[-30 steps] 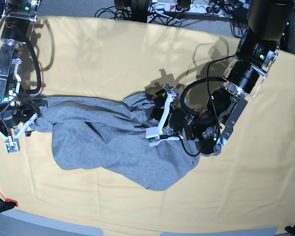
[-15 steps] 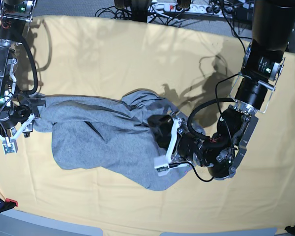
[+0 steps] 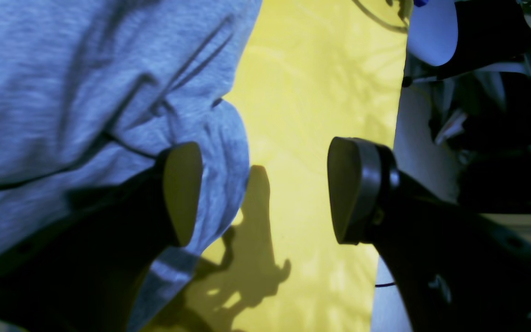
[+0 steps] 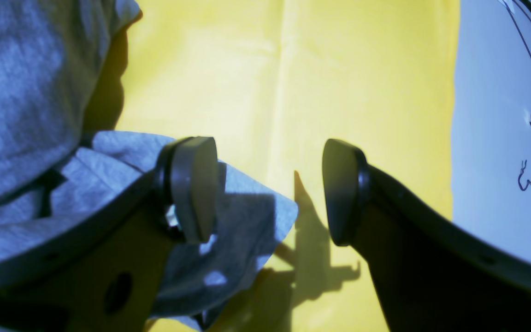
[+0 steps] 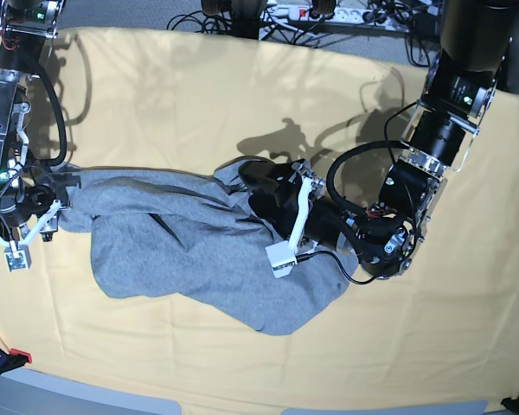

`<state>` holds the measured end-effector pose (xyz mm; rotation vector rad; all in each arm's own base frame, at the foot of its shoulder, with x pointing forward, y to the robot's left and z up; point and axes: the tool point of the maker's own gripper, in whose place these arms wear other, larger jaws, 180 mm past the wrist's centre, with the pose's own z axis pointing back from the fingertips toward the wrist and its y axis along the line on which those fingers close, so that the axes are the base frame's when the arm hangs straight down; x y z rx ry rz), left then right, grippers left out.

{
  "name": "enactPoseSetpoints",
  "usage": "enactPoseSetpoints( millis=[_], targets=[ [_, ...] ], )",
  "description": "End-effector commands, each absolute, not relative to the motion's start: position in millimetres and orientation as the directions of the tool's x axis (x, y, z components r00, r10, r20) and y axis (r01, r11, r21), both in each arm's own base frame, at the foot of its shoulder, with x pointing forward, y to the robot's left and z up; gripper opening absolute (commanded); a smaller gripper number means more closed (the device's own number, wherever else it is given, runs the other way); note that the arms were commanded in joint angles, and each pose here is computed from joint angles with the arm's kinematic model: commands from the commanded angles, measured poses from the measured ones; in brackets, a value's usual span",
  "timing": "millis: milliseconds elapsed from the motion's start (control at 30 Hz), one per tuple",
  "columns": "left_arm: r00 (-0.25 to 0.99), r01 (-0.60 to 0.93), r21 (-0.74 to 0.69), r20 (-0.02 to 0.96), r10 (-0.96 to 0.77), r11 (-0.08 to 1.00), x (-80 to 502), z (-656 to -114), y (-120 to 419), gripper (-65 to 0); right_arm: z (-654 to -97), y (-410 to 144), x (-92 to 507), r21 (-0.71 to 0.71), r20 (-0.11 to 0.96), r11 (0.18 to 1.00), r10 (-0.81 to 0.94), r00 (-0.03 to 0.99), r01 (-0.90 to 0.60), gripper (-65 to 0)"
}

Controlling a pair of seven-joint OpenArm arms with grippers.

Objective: Layout the t-shirt on the table in an organized manner, then fold the t-shirt properly
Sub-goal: 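Pull the grasped fabric away from the right gripper with the left gripper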

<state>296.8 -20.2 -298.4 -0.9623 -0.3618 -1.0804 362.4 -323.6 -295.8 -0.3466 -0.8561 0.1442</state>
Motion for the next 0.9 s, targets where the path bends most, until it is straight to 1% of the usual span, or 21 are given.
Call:
enactPoseSetpoints(
  millis=[0,133,300,333,533,567,600,633,700,733,767,867],
  targets=[
    [0.431,0.887,-0.445,0.709,-0.558,0.120,306,-283,-23,-20.9,-276,-330,371,-0.377,0.740,0.926,0.280,0.611,0.032,-27.3],
    [0.418,0.898,-0.404,0.658,-0.626,0.174,306,-307,-14,-20.9,-276,-330,370,-0.377,0.740,0.926,0.280,0.612,0.032,-27.3],
    [0.397,0.912,-0.315,0.523,-0.754,0.262,302,-353,12,-20.9,-276,-330,371,-0.377,0.741,0.926,0.280,0.611,0.033,-27.3],
    [0.396,0.914,-0.300,0.518,-0.759,0.272,303,-357,14,-20.9,-276,-330,371,-0.377,0.741,0.926,0.280,0.611,0.033,-27.3],
    [0.405,0.914,-0.272,0.598,-0.692,0.300,309,-360,2,-21.0,-276,-330,370,-0.375,0.742,0.926,0.274,0.611,0.041,-27.3],
    [0.405,0.914,-0.272,0.598,-0.692,0.301,307,-363,1,-23.3,-275,-331,370,-0.374,0.745,0.926,0.268,0.611,0.049,-27.3],
    [0.405,0.914,-0.271,0.593,-0.695,0.302,306,-364,1,-28.9,-275,-332,370,-0.372,0.747,0.926,0.263,0.610,0.056,-27.3],
    [0.406,0.914,-0.273,0.586,-0.701,0.300,305,-365,2,-37.5,-275,-332,371,-0.372,0.748,0.926,0.262,0.610,0.058,-27.3],
    [0.407,0.913,-0.283,0.568,-0.715,0.295,302,-366,4,-56.9,-275,-332,370,-0.372,0.747,0.927,0.263,0.610,0.056,-27.3],
    [0.409,0.911,-0.296,0.563,-0.718,0.287,301,-364,4,-62.6,-275,-331,371,-0.373,0.746,0.926,0.267,0.610,0.050,-27.3],
    [0.408,0.910,-0.308,0.562,-0.719,0.276,300,-360,3,-63.8,-276,-330,371,-0.375,0.743,0.926,0.274,0.611,0.041,-27.3],
    [0.394,0.913,-0.338,0.589,-0.705,0.228,299,-339,-3,-63.8,-276,-328,371,-0.379,0.738,0.925,0.287,0.611,0.023,-27.3]
  ],
)
